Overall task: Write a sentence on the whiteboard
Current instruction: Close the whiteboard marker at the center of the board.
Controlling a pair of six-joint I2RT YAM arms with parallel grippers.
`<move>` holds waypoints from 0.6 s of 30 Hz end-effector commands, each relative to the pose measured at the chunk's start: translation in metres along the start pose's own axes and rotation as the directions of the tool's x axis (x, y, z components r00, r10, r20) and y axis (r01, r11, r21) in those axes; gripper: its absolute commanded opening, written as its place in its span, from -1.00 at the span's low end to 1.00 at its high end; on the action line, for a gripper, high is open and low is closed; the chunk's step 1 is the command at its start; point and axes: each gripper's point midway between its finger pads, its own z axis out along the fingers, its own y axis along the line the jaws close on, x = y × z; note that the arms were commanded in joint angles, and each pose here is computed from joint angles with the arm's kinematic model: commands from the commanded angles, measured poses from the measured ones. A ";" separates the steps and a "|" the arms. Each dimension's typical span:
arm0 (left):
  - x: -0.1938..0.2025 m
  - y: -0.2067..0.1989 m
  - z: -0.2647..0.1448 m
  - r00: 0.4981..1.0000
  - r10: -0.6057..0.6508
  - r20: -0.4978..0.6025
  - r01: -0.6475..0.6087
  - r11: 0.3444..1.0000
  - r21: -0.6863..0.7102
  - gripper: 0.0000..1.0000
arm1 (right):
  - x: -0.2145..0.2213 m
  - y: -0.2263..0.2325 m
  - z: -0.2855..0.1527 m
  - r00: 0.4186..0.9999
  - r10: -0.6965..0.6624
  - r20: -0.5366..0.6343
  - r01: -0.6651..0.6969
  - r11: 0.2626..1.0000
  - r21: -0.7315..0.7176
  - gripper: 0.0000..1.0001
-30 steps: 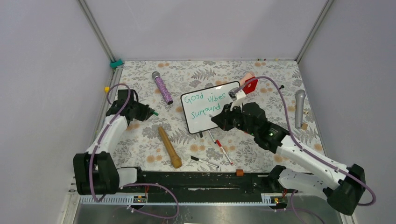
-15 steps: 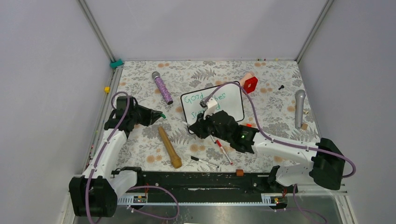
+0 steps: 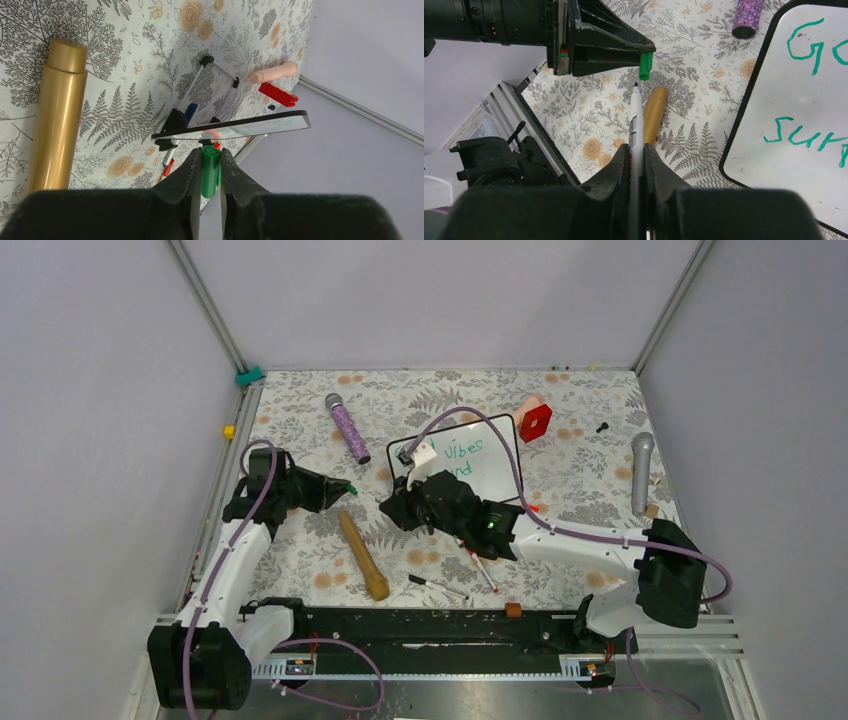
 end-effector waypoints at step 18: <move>0.008 -0.010 -0.001 0.998 -0.048 -0.044 0.051 0.997 0.061 -1.00 | -0.002 0.005 0.025 0.999 -0.053 0.007 0.053 0.997 0.053 -1.00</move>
